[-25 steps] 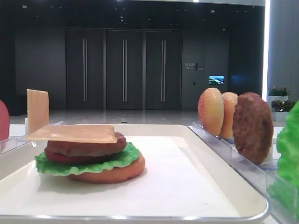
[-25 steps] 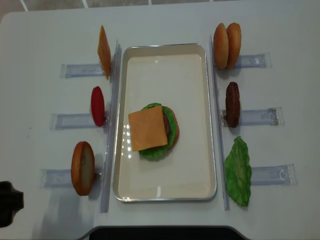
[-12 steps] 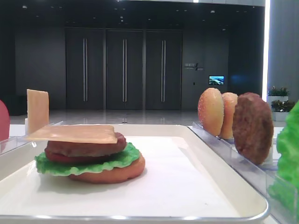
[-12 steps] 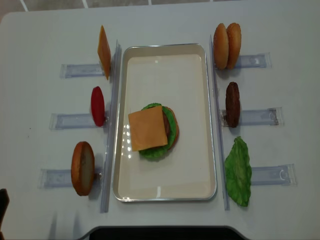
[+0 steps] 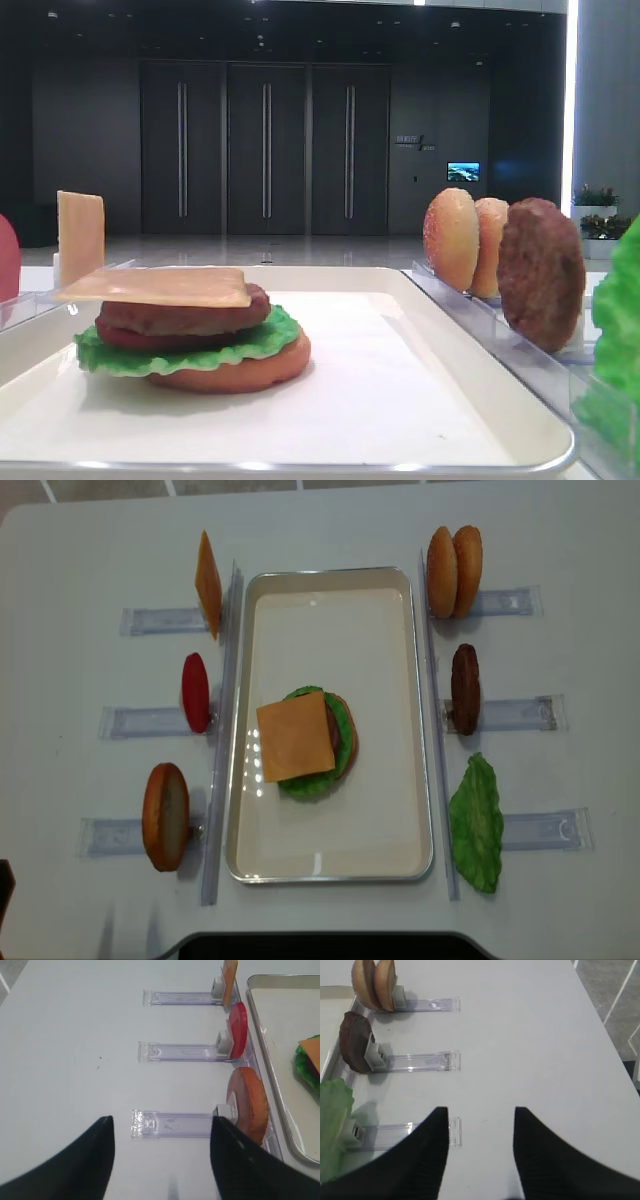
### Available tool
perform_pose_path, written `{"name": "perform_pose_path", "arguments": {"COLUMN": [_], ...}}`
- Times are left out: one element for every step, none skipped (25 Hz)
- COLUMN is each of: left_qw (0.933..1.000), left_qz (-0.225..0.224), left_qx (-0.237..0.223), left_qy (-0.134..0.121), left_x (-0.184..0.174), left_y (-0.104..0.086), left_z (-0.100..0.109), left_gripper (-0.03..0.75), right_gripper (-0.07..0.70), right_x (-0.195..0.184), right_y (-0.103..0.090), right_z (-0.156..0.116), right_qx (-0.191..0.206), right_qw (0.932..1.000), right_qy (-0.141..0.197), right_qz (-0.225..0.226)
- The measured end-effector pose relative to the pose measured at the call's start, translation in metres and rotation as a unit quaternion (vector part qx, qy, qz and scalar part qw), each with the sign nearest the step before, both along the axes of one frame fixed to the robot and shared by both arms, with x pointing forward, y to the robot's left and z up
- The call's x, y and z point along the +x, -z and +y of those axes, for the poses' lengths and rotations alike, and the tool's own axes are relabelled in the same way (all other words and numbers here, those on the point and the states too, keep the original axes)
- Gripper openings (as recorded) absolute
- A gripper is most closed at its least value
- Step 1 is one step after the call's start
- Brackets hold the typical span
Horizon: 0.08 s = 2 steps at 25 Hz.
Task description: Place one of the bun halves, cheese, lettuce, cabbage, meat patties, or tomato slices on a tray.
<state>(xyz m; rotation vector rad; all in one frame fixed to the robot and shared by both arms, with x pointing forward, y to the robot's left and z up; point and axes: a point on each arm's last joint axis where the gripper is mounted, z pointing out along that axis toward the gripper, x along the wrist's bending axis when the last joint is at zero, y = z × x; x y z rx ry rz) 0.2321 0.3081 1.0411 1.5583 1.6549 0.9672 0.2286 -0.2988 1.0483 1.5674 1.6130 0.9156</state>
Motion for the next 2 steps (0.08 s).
{"name": "perform_pose_path", "arguments": {"left_qw": [1.0000, 1.0000], "left_qz": [0.000, 0.000], "left_qx": [0.000, 0.000], "left_qy": [0.000, 0.000], "left_x": [0.0000, 0.0000], "left_y": [0.0000, 0.0000], "left_z": [0.0000, 0.0000], "left_gripper": [0.461, 0.461], "right_gripper": [0.298, 0.298], "right_x": [0.0000, 0.0000], "right_y": [0.0000, 0.0000], "right_z": [0.0000, 0.0000], "right_qx": [0.000, 0.000], "right_qw": [1.0000, 1.0000], "right_qy": [0.000, 0.000], "right_qz": [0.000, 0.000]}}
